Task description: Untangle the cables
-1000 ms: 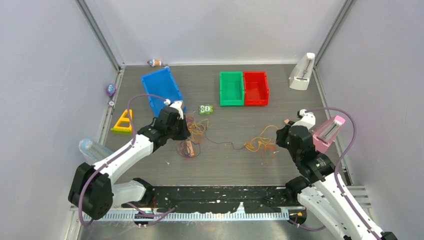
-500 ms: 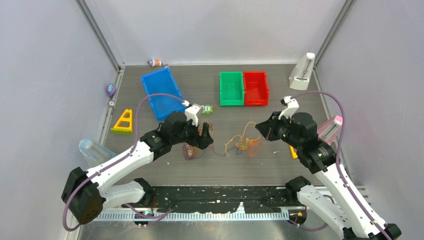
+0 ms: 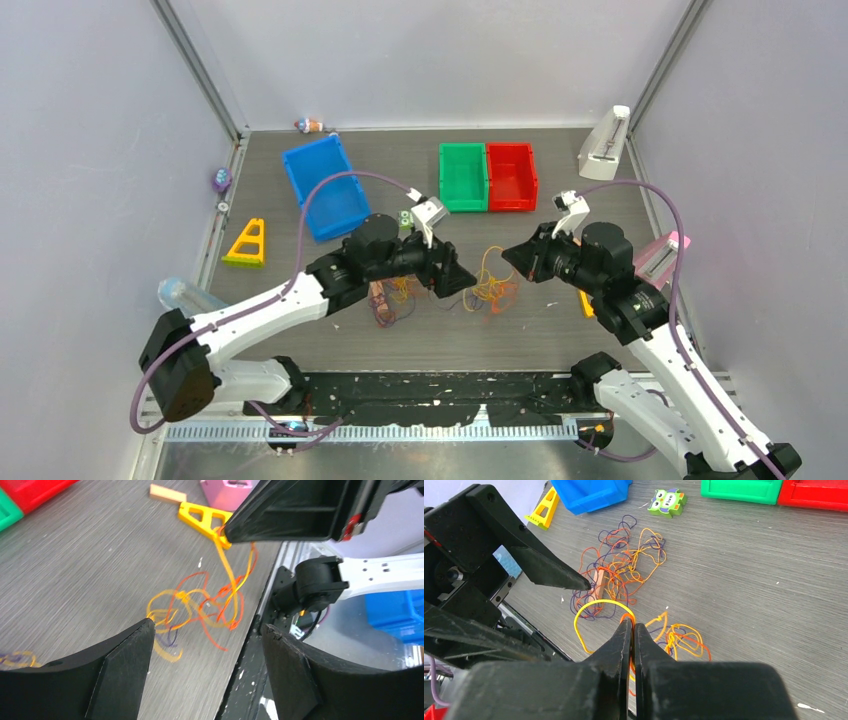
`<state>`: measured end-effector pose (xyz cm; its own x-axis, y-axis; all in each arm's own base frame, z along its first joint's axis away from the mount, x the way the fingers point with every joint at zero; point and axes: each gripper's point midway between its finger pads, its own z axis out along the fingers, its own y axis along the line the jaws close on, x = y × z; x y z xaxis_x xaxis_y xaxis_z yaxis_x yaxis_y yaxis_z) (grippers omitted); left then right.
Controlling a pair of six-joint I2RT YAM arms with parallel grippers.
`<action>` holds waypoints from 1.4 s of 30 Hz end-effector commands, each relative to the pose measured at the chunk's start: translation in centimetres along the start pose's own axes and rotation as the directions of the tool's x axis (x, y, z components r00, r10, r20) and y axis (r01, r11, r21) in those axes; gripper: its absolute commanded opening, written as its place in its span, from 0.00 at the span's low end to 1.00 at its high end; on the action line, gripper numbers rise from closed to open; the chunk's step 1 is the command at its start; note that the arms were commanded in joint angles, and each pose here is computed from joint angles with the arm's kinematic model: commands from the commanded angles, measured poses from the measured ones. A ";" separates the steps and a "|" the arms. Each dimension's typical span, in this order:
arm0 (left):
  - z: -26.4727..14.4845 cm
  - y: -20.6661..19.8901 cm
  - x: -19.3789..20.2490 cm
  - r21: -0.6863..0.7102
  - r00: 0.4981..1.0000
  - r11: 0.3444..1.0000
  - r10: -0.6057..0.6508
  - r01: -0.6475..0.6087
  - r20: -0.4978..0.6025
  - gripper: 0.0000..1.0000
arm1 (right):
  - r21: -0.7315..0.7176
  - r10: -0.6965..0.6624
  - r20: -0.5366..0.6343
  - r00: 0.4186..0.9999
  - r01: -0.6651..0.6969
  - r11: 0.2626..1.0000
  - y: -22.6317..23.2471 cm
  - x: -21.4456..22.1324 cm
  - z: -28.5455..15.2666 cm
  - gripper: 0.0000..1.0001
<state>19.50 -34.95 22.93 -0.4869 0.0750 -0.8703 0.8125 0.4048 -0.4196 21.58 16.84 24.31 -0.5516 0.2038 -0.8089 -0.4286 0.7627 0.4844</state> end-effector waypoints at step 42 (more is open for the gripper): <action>-2.7 -6.2 -12.7 0.026 0.990 0.990 0.137 -0.138 0.026 0.00 | -0.402 -0.200 0.314 0.928 0.321 0.858 5.7 1.4 0.7 0.96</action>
<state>19.82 -36.23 35.74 -0.3888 0.1110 -0.9146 0.8678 0.3776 -0.3231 19.74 21.56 19.76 -0.3844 0.1839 -0.9047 -0.7330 0.5349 0.4202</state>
